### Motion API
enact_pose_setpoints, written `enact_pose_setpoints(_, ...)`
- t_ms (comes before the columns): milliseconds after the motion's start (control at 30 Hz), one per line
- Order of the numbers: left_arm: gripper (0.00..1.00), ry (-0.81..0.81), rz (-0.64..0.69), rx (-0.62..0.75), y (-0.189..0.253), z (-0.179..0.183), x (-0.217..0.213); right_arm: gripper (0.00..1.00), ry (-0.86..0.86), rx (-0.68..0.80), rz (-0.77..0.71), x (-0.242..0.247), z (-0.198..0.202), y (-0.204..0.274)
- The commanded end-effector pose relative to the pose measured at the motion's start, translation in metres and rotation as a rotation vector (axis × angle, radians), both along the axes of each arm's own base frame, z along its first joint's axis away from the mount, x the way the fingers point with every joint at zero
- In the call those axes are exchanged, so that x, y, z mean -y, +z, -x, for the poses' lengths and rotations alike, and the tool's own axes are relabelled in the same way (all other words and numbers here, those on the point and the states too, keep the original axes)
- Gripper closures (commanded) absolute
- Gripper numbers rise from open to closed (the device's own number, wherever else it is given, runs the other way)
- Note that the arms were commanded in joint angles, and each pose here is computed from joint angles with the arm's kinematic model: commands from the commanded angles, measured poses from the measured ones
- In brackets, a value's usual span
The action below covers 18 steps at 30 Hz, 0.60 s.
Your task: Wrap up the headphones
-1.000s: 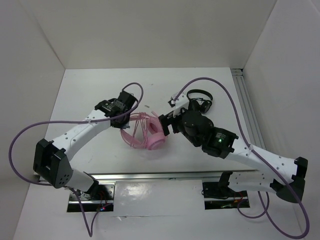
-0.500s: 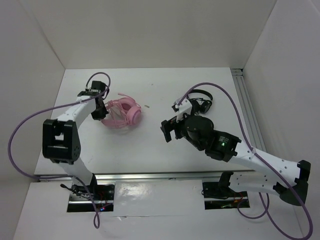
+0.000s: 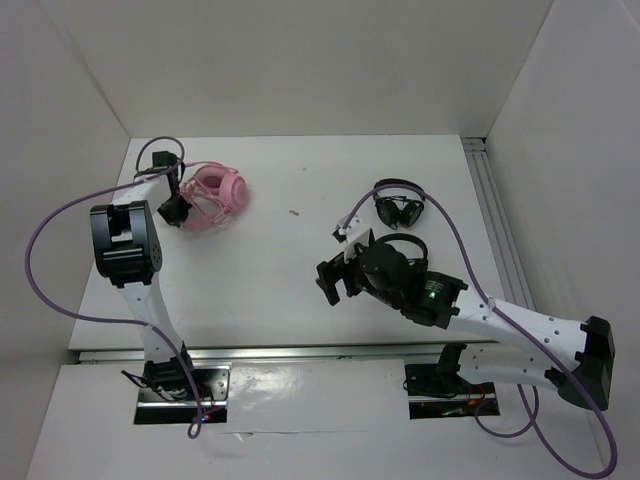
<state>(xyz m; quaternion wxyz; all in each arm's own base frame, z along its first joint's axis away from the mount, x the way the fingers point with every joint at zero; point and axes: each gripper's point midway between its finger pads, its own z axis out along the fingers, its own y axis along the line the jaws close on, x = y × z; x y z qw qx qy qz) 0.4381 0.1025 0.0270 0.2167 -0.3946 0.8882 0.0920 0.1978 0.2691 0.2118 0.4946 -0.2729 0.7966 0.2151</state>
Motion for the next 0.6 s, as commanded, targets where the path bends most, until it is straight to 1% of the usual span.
enact_pose_setpoints(0, 0.91, 0.093, -0.054, -0.023, -0.004, -0.004, -0.022, 0.00, -0.007, 0.007, -0.078, -0.012, -0.002, 0.010)
enact_pose_setpoints(33, 0.80, 0.078, -0.039, -0.019, -0.005, -0.008, -0.020, 0.00, -0.017, 0.007, -0.070, -0.012, -0.004, 0.012)
enact_pose_setpoints(100, 0.69, 0.043, -0.015, -0.033, -0.008, -0.014, -0.016, 0.00, -0.047, -0.025, -0.083, -0.012, -0.005, 0.007)
enact_pose_setpoints(133, 0.59, 0.034, 0.007, -0.036, -0.007, -0.015, -0.012, 0.00, -0.065, -0.030, -0.082, -0.010, -0.004, 0.006)
enact_pose_setpoints(200, 0.45, 0.027, 0.034, -0.054, -0.011, -0.010, -0.002, 0.00, -0.086, -0.031, -0.112, -0.010, -0.005, 0.013)
enact_pose_setpoints(233, 0.35, 0.033, 0.055, -0.040, -0.003, -0.004, 0.003, 0.00, -0.099, -0.032, -0.125, -0.009, -0.006, 0.019)
enact_pose_setpoints(267, 0.27, 0.044, 0.058, -0.033, 0.001, 0.000, 0.004, 0.00, -0.099, -0.030, -0.129, -0.007, -0.005, 0.024)
enact_pose_setpoints(300, 0.00, 0.056, 0.074, -0.008, 0.007, 0.000, 0.007, 0.00, -0.102, -0.031, -0.144, -0.006, -0.004, 0.029)
enact_pose_setpoints(400, 0.00, 0.072, 0.073, 0.051, 0.036, 0.009, 0.009, 0.00, -0.086, -0.039, -0.170, -0.007, 0.000, 0.040)
enact_pose_setpoints(467, 0.00, 0.076, 0.097, 0.067, 0.047, 0.019, 0.016, 0.00, -0.076, -0.031, -0.196, -0.005, 0.003, 0.052)
enact_pose_setpoints(567, 0.00, 0.070, 0.101, 0.169, 0.084, 0.024, 0.017, 0.00, -0.054, -0.036, -0.229, -0.007, 0.007, 0.065)
